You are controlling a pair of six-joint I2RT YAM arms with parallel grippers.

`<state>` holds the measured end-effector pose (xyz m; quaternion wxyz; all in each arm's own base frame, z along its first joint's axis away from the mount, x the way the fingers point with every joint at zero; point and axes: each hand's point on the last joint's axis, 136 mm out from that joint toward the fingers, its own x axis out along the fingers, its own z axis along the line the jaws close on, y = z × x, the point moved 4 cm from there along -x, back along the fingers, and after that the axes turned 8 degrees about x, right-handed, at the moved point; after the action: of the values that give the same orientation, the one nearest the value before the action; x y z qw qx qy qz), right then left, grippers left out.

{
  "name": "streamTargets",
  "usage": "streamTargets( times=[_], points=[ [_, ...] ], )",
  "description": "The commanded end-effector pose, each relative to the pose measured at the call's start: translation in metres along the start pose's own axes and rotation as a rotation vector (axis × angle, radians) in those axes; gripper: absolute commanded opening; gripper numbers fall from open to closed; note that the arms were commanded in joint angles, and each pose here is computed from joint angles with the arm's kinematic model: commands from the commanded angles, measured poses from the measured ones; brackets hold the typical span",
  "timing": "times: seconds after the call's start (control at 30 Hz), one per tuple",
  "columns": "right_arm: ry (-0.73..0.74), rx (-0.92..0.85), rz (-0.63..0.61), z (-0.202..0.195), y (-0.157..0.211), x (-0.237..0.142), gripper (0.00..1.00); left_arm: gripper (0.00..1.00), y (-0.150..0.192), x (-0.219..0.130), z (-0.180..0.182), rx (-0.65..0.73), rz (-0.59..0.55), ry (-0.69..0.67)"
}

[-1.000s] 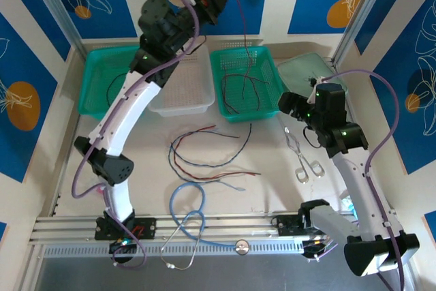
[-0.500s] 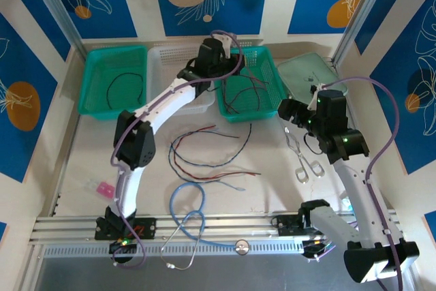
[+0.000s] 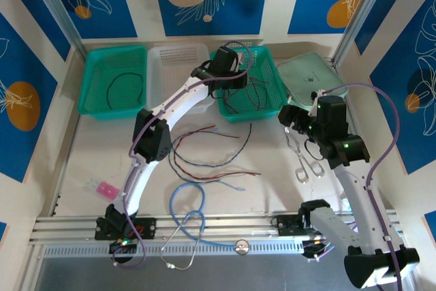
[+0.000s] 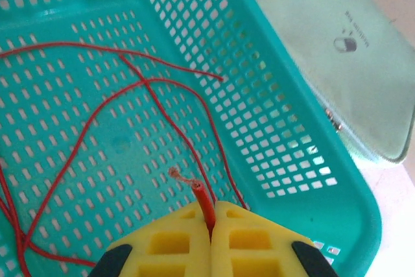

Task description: Untangle the cables

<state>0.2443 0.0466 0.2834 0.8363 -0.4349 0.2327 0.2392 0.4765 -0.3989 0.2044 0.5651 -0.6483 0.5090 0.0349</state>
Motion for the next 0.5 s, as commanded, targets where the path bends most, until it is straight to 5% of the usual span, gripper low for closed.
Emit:
streamTargets(
  times=[0.0,0.3,0.47],
  points=[
    [0.000,0.011,0.006,-0.002,0.003,-0.003,0.85,0.00,0.030,0.018,0.010,-0.031,0.117,-0.053],
    [0.001,0.011,0.000,-0.002,0.003,-0.007,0.85,0.00,0.033,0.029,0.020,-0.070,0.152,-0.047],
    [-0.003,0.013,-0.002,-0.002,0.003,-0.009,0.85,0.28,0.027,0.023,0.015,-0.063,0.141,-0.019]
  ],
)
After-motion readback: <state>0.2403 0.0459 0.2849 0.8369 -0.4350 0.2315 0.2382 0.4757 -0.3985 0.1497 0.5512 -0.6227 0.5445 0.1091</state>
